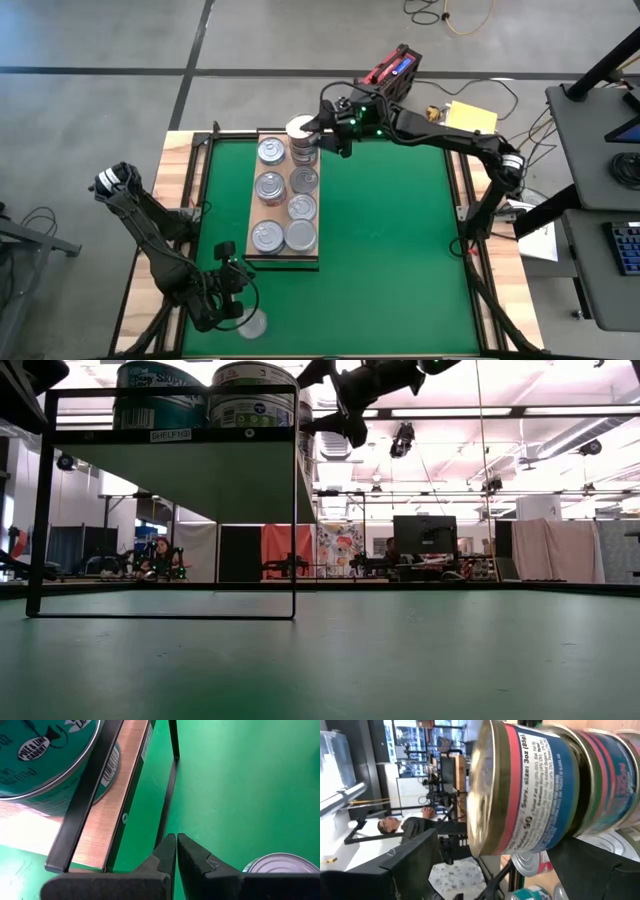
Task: Stack canned seafood by type on shelf
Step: Stack the blue and pink tuna can on top of the blue and pink tuna cans on the shelf
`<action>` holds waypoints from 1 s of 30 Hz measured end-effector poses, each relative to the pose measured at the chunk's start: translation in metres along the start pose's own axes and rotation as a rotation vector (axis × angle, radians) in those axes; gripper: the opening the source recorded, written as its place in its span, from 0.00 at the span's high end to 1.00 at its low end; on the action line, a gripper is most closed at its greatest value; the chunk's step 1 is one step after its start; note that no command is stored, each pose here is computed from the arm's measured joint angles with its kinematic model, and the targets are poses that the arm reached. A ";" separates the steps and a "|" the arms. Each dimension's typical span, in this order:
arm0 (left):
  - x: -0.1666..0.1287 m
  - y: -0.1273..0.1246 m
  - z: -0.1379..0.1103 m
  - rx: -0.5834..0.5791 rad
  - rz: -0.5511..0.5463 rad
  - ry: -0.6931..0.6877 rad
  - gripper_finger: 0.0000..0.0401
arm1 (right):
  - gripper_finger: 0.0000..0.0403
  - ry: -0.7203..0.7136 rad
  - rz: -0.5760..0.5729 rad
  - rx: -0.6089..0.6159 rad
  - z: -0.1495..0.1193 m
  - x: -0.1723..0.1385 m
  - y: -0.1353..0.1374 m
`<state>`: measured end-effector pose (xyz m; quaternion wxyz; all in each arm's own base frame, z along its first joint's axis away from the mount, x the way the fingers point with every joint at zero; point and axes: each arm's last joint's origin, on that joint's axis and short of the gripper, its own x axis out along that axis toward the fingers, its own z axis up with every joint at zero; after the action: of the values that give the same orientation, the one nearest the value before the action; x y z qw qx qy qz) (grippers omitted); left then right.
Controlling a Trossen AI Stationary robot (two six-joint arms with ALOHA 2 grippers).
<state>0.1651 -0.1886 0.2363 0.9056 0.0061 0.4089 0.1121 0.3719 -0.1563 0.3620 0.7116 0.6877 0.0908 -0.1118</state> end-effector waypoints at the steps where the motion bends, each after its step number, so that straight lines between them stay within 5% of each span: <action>1: 0.000 0.000 0.000 0.000 0.000 0.000 1.00 | 0.12 0.013 -0.003 0.002 -0.001 0.001 -0.001; 30: 0.000 0.000 0.000 -0.006 -0.002 -0.003 1.00 | 0.12 0.092 0.018 0.036 0.002 -0.003 0.001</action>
<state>0.1654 -0.1889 0.2365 0.9064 0.0029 0.4071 0.1125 0.3689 -0.1586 0.3636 0.6953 0.7054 0.1151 -0.0750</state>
